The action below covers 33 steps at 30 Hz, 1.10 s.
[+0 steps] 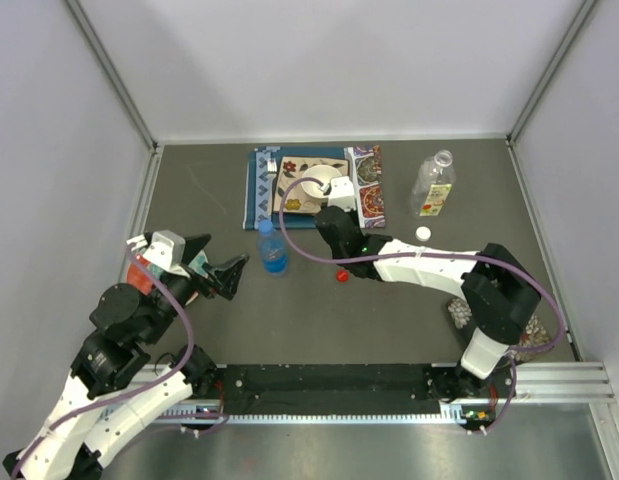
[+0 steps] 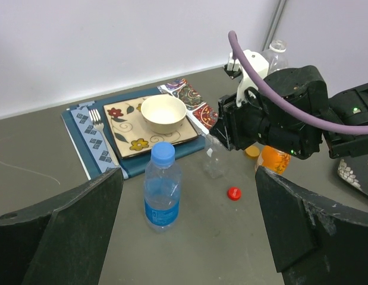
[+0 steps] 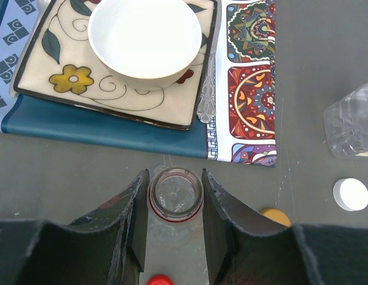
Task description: Unscrew the bottle caps
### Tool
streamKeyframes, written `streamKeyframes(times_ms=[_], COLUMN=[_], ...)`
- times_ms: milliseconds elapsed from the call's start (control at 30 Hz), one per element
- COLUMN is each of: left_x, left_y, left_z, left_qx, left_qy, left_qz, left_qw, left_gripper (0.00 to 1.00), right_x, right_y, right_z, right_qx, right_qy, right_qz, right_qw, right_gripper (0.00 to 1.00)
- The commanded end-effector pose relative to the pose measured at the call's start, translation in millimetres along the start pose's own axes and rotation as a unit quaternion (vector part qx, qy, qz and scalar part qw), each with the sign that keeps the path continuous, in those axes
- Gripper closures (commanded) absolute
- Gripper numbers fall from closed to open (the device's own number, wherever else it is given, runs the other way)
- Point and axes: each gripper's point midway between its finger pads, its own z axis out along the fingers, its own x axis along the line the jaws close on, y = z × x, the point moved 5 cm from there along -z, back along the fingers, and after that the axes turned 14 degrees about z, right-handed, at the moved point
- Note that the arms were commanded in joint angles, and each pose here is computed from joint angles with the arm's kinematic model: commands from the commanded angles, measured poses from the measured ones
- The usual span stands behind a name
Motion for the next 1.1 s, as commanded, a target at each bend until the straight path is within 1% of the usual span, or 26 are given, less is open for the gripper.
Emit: streamKeyframes(times_ms=[0,33,133,300,367,433,700,733,1000,1067], left_x=[2,1,1,0,0,0,0,0,-2,-2], left_y=[1,1,1,-3,-4,-4,-4,-4,-4,-4], left_z=[3,3,4,5,5,5,4,5,5,5], left_qx=[-0.008,-0.007,-0.006,0.000,0.001,0.000,0.000,0.000,0.001,0.000], left_qy=[0.009,0.007,0.006,0.007,0.007,0.007,0.006,0.006,0.000,-0.001], left_qz=[0.001,0.001,0.000,-0.004,-0.005,-0.006,-0.005,-0.005,-0.007,-0.007], left_qw=[1.000,1.000,1.000,1.000,1.000,1.000,1.000,1.000,1.000,1.000], left_gripper=[0.02,0.02,0.02,0.02,0.02,0.02,0.02,0.02,0.02,0.02], right_x=[-3,-3,-4,-5,-4,-5,-5,-6,-5,-5], right_y=[-6,-7,-6,-6,-6,-7,5,4,10,10], right_z=[2,1,-2,-2,-3,-4,-9,-11,-14,-14], right_qx=[0.006,0.009,0.011,0.015,0.017,0.020,0.011,0.016,0.016,0.018], right_qy=[-0.005,-0.004,0.000,-0.002,0.001,0.000,0.003,0.002,0.007,0.008], right_qz=[0.019,0.021,0.023,0.018,0.017,0.017,0.027,0.020,0.021,0.021], right_qw=[1.000,1.000,1.000,1.000,1.000,1.000,1.000,1.000,1.000,1.000], right_gripper=[0.87,0.80,0.71,0.60,0.54,0.51,0.47,0.46,0.45,0.44])
